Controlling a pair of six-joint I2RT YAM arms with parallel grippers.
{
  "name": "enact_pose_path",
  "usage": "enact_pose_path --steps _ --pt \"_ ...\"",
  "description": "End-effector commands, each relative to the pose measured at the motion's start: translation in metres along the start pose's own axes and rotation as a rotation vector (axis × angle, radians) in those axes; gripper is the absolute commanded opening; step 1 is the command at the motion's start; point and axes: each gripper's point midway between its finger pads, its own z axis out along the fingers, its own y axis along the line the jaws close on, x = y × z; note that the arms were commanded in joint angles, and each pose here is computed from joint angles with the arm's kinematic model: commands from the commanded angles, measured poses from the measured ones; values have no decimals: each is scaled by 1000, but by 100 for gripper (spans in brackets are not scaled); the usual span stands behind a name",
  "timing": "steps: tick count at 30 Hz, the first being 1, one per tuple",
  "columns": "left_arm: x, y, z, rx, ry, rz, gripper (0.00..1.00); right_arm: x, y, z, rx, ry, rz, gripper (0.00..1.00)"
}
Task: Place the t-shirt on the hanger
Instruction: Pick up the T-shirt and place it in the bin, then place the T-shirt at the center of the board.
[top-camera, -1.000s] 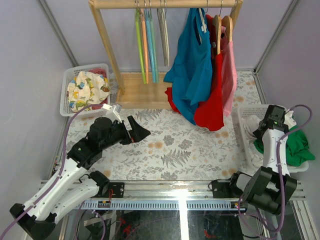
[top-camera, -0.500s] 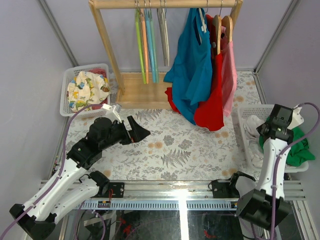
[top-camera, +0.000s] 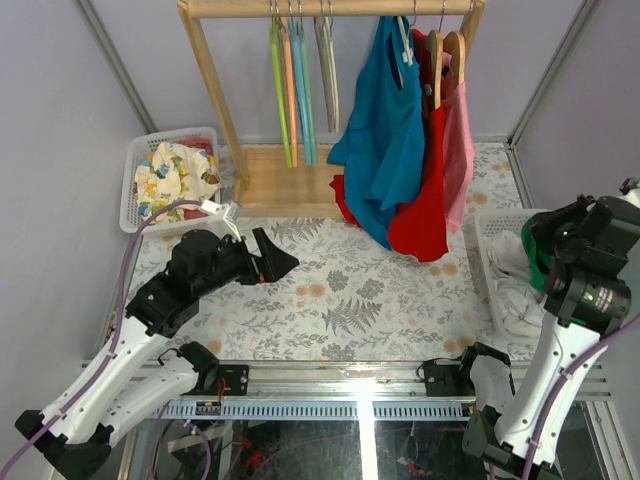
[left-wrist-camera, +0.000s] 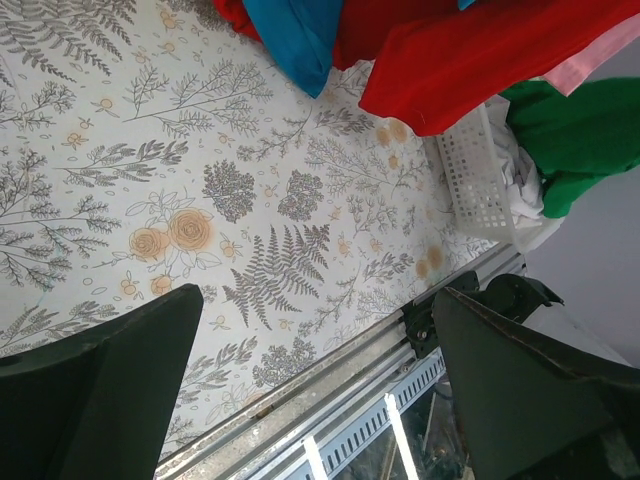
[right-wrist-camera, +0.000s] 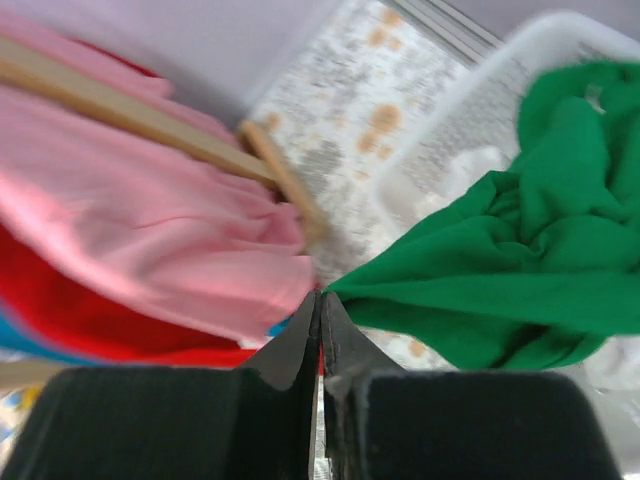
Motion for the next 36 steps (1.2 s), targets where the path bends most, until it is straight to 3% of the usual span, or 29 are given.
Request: enact_pose_path --steps 1,6,13,18,23,29,36 --pt "-16 -15 -10 40 -48 59 100 -35 71 -65 -289 -44 -46 0" --pt "-24 -26 -13 69 -61 66 100 -65 150 -131 -632 -16 -41 0" --pt "-51 -46 -43 96 -165 105 100 -83 232 -232 -1199 140 48 0" --pt "-75 -78 -73 198 -258 160 100 -97 245 -263 -1312 110 60 0" --pt "-80 -100 -80 287 -260 189 100 -91 237 -245 -1270 103 88 0" --pt "-74 -86 -69 252 -261 179 100 -63 203 -158 -1031 142 107 0" --pt "-59 -73 -56 230 -209 176 100 -1 169 -76 -909 318 165 0"
